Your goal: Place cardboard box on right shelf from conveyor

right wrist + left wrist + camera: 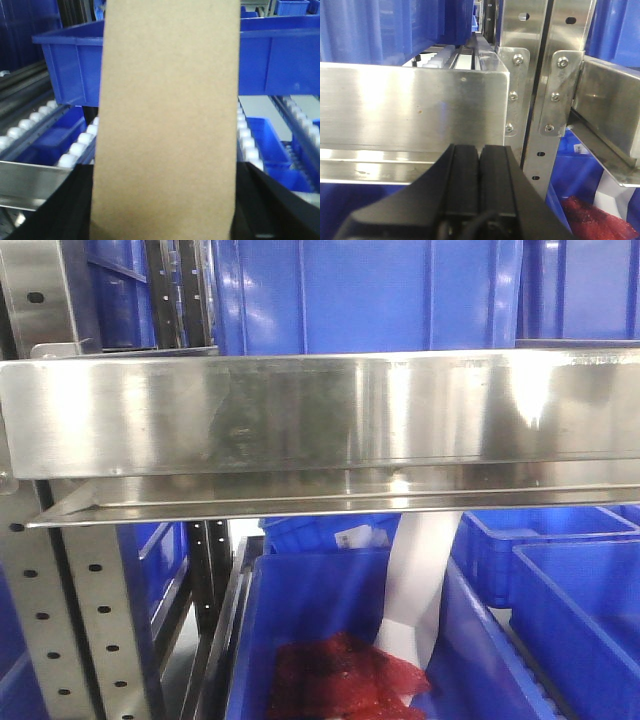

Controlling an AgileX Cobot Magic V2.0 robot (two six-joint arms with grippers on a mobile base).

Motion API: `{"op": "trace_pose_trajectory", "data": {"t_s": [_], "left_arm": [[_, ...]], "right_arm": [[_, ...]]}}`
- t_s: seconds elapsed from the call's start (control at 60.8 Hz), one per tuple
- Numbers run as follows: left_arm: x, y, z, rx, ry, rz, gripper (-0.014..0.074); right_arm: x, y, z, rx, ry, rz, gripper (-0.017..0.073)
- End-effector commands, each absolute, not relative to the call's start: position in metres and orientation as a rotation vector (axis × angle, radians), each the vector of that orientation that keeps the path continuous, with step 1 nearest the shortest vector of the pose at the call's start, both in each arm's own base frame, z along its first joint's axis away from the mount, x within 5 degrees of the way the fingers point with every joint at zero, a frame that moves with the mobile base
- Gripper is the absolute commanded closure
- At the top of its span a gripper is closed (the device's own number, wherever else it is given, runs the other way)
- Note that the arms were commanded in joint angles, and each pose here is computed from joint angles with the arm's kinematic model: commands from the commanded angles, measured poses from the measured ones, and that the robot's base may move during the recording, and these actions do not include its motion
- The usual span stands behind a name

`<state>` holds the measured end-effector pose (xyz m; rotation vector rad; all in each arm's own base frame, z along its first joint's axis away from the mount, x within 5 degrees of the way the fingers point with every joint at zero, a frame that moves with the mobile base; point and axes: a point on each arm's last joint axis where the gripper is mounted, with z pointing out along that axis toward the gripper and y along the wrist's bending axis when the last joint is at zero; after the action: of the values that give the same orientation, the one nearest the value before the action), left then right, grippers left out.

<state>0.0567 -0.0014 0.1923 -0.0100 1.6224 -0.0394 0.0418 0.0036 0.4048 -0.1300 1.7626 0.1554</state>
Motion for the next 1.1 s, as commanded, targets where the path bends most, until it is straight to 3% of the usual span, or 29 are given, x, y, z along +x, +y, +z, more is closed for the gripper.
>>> {"op": "trace_pose_trajectory", "data": {"t_s": [0.0,0.296,0.526,0.641,0.822,1.085], "left_arm": [[0.056,-0.001,0.198,-0.019,1.530,-0.040,0.0710],[0.056,-0.001,0.198,-0.019,1.530,-0.040,0.0710],[0.056,-0.001,0.198,-0.019,1.530,-0.040,0.0710],[0.056,-0.001,0.198,-0.019,1.530,-0.040,0.0710],[0.056,-0.001,0.198,-0.019,1.530,-0.040,0.0710],[0.056,-0.001,0.198,-0.019,1.530,-0.040,0.0710]], "right_arm": [[0.070,0.012,0.438,-0.224,1.630,0.080,0.0344],[0.170,0.045,0.465,-0.736,1.616,-0.291,0.0344],[0.223,0.093,0.435,-1.268,1.483,-0.475,0.0344],[0.244,0.104,0.418,-1.423,1.434,-0.548,0.0344],[0.273,0.117,0.397,-1.525,1.359,-0.620,0.0344],[0.304,0.119,0.379,-1.479,1.343,-0.648,0.0344]]}}
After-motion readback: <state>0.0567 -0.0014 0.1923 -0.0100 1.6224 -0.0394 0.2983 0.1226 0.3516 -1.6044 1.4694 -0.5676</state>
